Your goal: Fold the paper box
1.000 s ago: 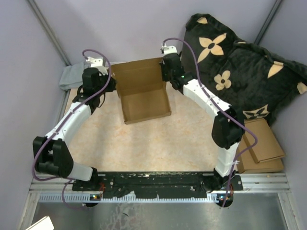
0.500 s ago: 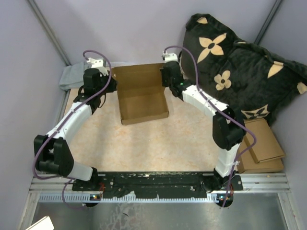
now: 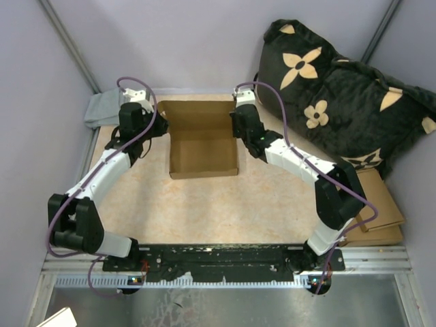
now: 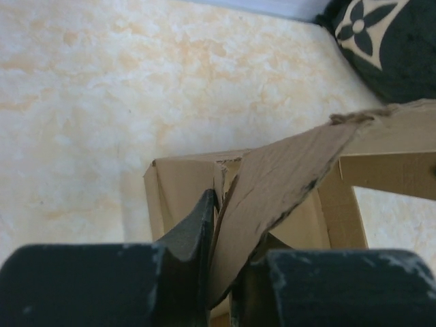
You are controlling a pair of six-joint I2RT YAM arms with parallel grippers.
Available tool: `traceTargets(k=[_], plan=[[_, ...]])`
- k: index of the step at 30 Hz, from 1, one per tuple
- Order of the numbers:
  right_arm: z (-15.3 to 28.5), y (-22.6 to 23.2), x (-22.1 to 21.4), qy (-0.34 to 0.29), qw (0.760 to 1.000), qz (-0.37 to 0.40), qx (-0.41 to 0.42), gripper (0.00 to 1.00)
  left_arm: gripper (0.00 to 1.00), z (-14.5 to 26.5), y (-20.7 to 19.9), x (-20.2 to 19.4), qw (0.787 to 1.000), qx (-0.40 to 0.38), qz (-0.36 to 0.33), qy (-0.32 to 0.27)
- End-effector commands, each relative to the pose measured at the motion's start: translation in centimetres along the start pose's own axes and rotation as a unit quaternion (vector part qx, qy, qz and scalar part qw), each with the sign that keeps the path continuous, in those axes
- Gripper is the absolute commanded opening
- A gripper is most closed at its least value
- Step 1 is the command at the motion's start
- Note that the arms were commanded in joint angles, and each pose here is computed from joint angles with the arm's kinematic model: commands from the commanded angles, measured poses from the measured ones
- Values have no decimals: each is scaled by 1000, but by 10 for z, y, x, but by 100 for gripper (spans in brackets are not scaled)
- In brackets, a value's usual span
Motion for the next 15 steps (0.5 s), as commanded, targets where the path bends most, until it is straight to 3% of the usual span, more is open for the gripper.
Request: traceTargets(k=[1,10,12,15], plan=[[20,20,10,-18,999,-19,34,0,15,17,-17,-11,999,-51,16,11],[21,24,-4,8,1000,-23,19,3,27,40,-4,-42,998,-26,0,55],[25,24,-11,24,999,-23,19,11,30,48,-2,-46,998,-21,-6,63],[37,22,-19,48,998,-24,33,35,37,61,1,-51,997,-8,-14,74]])
Point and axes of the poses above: each gripper's point midway between its finger pads, its own z axis back along the fingers, its own y axis along the line the jaws close on, x = y × z, the point moved 6 cm from there along z, back along the fingers, and after that the axes turned 3 degrees about -z, right-handed, at the moved point
